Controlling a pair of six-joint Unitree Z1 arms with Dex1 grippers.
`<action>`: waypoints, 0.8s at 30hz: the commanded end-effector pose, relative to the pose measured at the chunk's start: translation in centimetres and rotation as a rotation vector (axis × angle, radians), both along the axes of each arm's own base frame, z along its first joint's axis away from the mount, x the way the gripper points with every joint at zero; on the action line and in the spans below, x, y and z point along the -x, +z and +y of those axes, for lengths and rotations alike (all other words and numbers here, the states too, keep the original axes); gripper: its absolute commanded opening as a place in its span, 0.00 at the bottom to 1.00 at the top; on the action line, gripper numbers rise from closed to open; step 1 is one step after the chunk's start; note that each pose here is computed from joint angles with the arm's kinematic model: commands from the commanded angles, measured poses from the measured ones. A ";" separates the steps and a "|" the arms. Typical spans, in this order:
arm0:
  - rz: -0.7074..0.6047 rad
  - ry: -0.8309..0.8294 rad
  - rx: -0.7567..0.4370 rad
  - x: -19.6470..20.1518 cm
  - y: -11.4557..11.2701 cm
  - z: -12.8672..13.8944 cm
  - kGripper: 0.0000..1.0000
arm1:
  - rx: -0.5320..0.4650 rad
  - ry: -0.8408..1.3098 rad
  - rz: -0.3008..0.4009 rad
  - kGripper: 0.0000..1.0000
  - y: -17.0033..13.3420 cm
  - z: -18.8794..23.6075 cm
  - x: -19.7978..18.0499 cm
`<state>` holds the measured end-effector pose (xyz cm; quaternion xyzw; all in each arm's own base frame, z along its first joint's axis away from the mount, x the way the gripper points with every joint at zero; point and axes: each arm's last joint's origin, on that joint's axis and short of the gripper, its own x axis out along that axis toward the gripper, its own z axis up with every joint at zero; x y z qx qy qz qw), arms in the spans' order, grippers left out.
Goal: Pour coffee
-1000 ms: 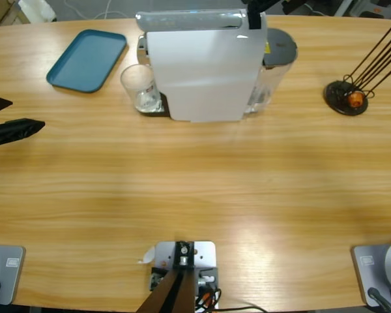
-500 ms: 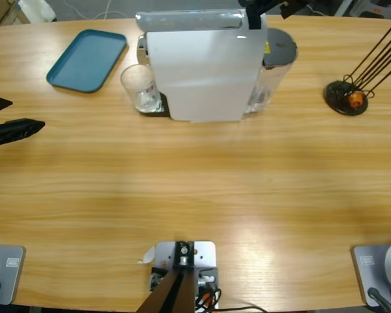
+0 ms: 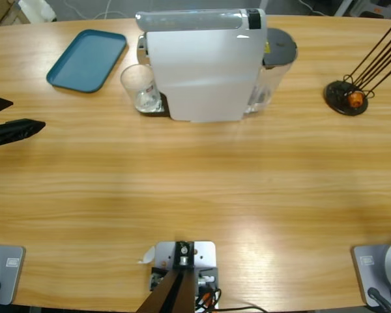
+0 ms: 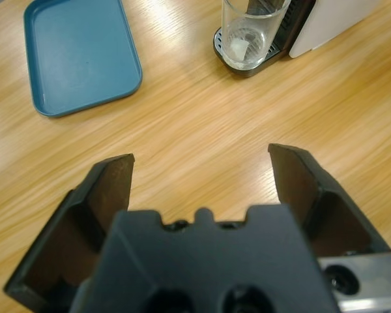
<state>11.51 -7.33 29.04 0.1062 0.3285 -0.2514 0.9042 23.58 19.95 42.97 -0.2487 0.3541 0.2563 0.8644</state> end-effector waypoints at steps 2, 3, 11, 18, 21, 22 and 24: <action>0.051 -0.009 -0.021 -0.2 -1.3 -0.3 0.89 | 0.023 0.011 0.068 0.00 -1.9 0.1 0.8; 0.051 -0.010 -0.021 -0.2 -1.3 -0.3 0.89 | 0.028 0.019 0.079 0.00 -2.3 0.5 0.4; 0.053 -0.011 -0.020 -0.2 -1.3 -0.3 0.89 | 0.071 0.058 0.140 0.00 -4.2 4.7 -4.7; 0.053 -0.012 -0.020 -0.3 -1.3 -0.3 0.89 | 0.092 0.040 0.166 0.00 -4.9 4.9 -6.0; 0.054 -0.013 -0.020 -0.3 -1.3 -0.3 0.89 | 0.113 0.018 0.169 0.00 -5.3 4.3 -6.2; 0.056 -0.015 -0.019 -0.3 -1.3 -0.4 0.89 | 0.117 0.008 0.162 0.00 -5.2 4.1 -6.4; 0.056 -0.016 -0.020 -0.3 -1.3 -0.4 0.89 | 0.123 -0.002 0.152 0.00 -5.1 3.9 -6.6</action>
